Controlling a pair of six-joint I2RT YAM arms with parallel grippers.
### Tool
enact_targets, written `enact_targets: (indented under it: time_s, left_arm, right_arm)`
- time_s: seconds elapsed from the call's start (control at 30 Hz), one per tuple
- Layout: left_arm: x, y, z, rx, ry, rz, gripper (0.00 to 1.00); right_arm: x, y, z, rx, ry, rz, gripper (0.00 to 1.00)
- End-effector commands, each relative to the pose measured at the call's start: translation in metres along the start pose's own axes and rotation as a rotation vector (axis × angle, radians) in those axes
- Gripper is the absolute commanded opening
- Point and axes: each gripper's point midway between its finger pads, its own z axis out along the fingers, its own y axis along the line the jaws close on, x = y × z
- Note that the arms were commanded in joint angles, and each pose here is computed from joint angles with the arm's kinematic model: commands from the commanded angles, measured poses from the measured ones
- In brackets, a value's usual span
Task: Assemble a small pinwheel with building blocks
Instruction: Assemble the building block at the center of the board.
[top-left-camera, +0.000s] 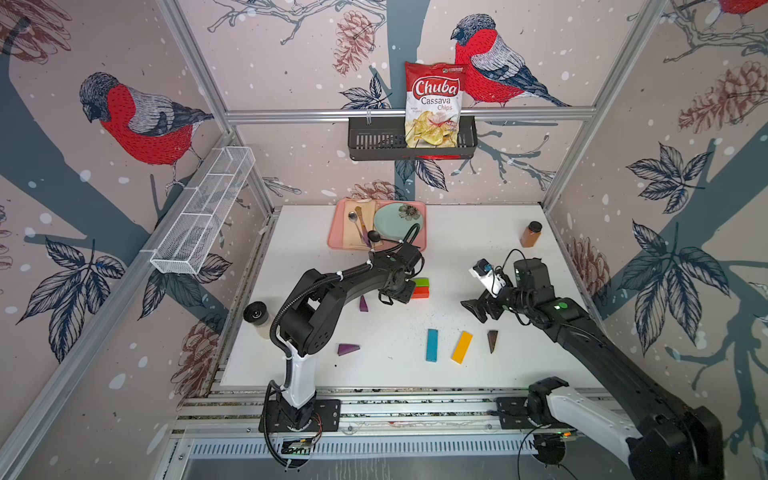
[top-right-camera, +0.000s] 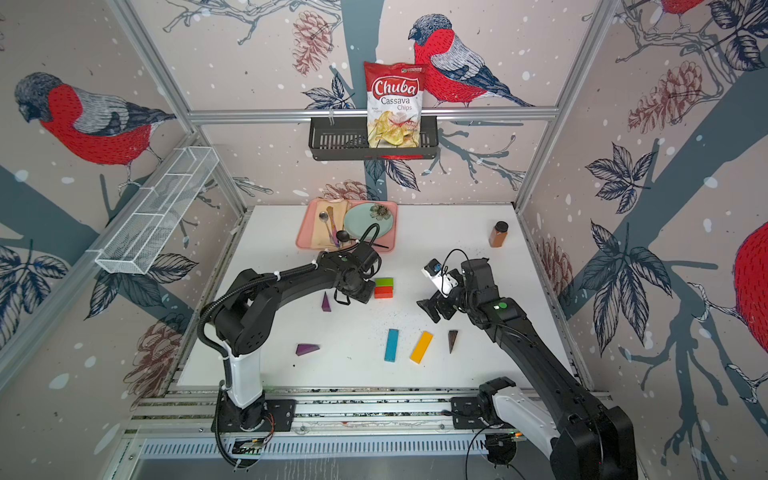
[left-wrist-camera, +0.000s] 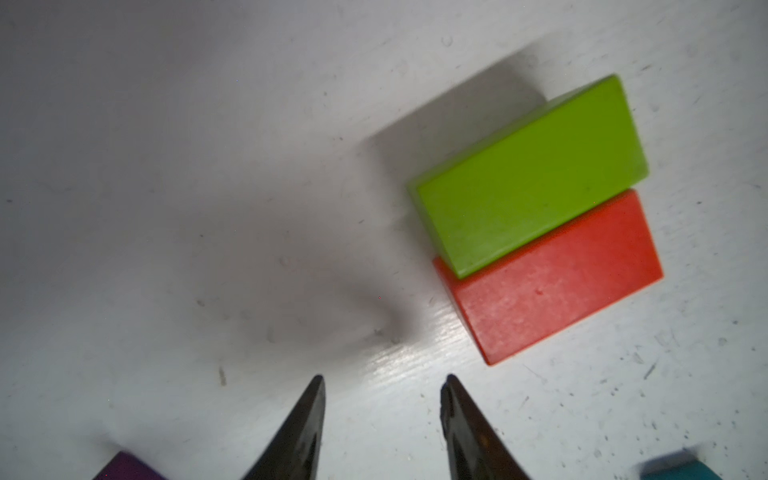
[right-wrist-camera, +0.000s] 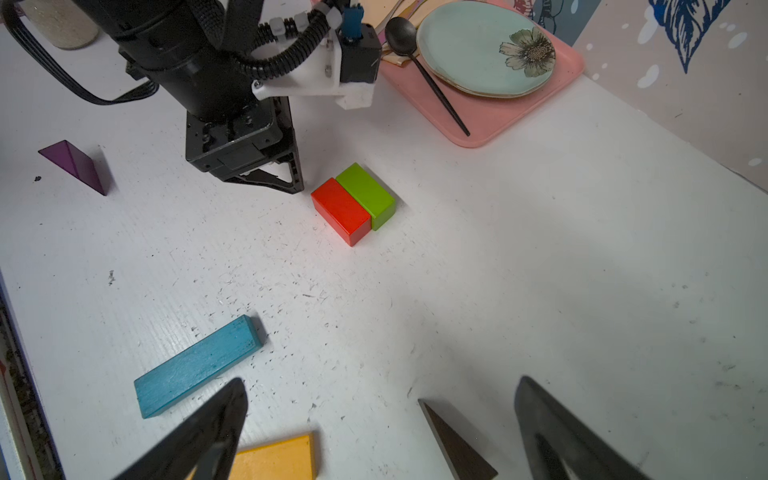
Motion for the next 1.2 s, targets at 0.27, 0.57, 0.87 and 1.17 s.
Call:
enact_targets:
  time_s: [0.27, 0.57, 0.87, 1.17]
  left_arm:
    - [-0.009, -0.002, 0.008, 0.03, -0.011, -0.104, 0.47]
    - [-0.012, -0.005, 0.009, 0.044, -0.018, -0.105, 0.48]
    - [-0.015, -0.008, 0.01, 0.061, -0.015, -0.096, 0.48]
    - [-0.01, 0.015, 0.006, -0.058, -0.003, -0.117, 0.48]
  right_arm:
    - [-0.006, -0.001, -0.002, 0.008, -0.028, 0.004, 0.99]
    - [-0.006, -0.001, -0.003, 0.01, -0.026, 0.004, 0.99]
    - [-0.006, -0.001, -0.002, 0.006, -0.024, 0.005, 1.0]
    - [-0.005, -0.002, -0.002, 0.01, -0.017, 0.007, 0.99]
